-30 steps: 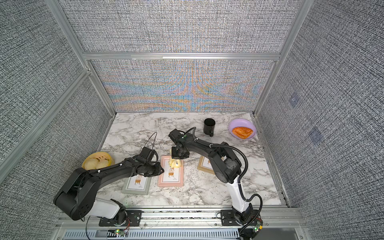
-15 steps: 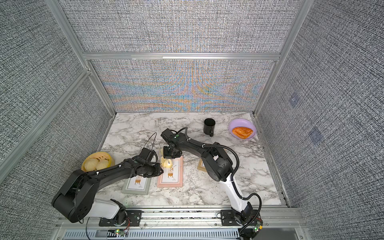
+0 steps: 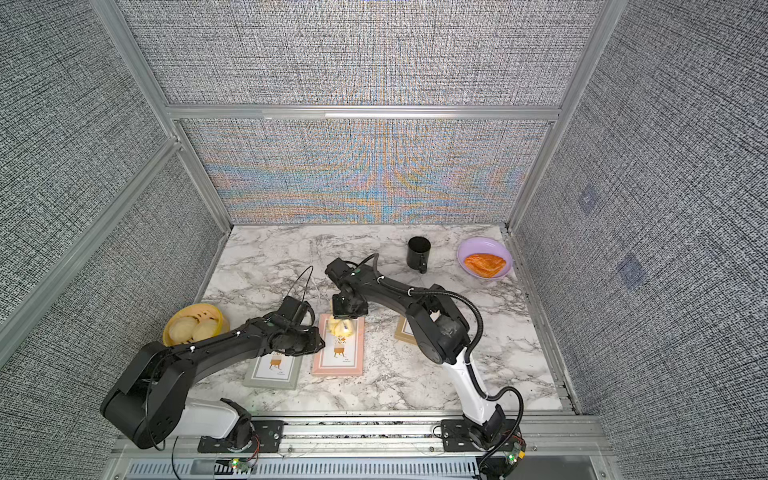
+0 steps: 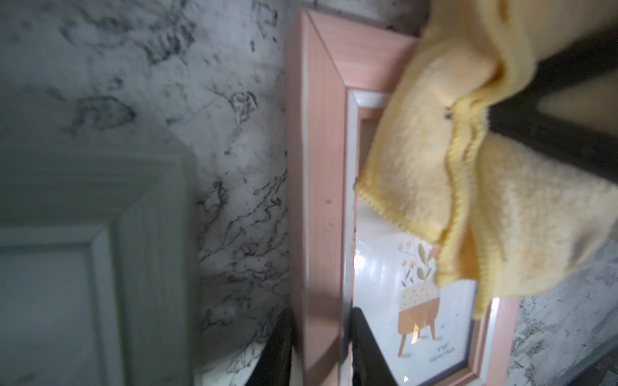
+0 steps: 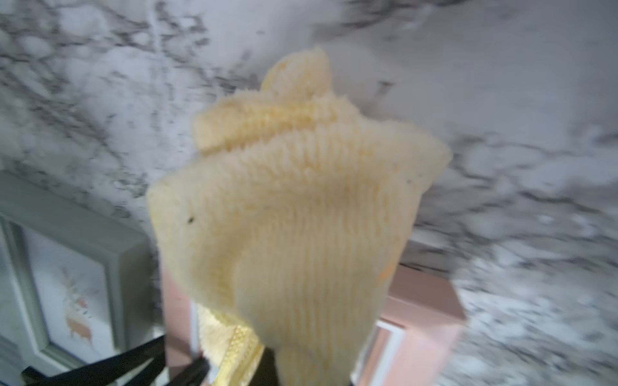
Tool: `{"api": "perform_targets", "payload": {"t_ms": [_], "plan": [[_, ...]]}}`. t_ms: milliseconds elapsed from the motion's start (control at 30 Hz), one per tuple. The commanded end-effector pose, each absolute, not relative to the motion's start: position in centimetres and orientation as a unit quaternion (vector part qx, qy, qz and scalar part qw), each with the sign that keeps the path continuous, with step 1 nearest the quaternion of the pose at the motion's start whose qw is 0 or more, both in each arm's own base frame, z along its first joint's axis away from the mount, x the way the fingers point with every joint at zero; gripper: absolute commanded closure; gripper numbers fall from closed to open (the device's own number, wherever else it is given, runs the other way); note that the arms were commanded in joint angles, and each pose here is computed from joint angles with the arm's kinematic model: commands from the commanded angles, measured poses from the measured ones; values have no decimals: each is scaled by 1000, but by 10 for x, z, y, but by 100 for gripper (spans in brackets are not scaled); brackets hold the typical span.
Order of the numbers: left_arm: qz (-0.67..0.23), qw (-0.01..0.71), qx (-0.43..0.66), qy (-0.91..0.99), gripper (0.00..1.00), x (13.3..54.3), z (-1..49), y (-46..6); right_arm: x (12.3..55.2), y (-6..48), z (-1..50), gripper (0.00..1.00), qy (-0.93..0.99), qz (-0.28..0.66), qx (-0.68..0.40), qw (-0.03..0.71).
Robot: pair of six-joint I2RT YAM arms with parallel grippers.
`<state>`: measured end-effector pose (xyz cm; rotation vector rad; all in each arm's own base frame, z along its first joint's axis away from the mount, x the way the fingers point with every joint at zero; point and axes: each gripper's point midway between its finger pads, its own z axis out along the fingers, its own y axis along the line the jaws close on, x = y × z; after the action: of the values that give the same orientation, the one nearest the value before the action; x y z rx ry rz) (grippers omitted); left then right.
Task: Wipe the picture frame with a cloth
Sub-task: Wipe the dirt from the picture frame.
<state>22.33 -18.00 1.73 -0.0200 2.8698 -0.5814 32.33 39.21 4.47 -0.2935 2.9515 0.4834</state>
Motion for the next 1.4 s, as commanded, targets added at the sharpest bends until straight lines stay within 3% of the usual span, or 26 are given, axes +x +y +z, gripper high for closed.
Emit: {"api": "perform_targets", "payload": {"t_ms": [0, 133, 500, 633, 1000, 1167, 1367], "plan": [[-155, 67, -13, 986, 95, 204, 6, -162, 321, 421, 47, 100, 972, 199, -108, 60], [-152, 67, -13, 986, 96, 204, 6, -161, 324, 416, 42, 100, 978, 168, -114, 54], [-143, 64, -12, 988, 97, 204, 4, -159, 320, 312, 36, 100, 993, 92, -60, 36], [-145, 70, -12, 987, 97, 205, 7, -159, 318, 327, 40, 100, 991, 108, -75, 37], [-147, 71, -14, 987, 98, 206, 7, -160, 327, 434, 56, 100, 971, 190, -132, 59], [-147, 69, -16, 987, 98, 205, 5, -160, 328, 417, 53, 100, 977, 157, -136, 54], [-147, 69, -16, 987, 98, 206, 5, -160, 325, 347, 48, 100, 988, 119, -93, 43]]}}
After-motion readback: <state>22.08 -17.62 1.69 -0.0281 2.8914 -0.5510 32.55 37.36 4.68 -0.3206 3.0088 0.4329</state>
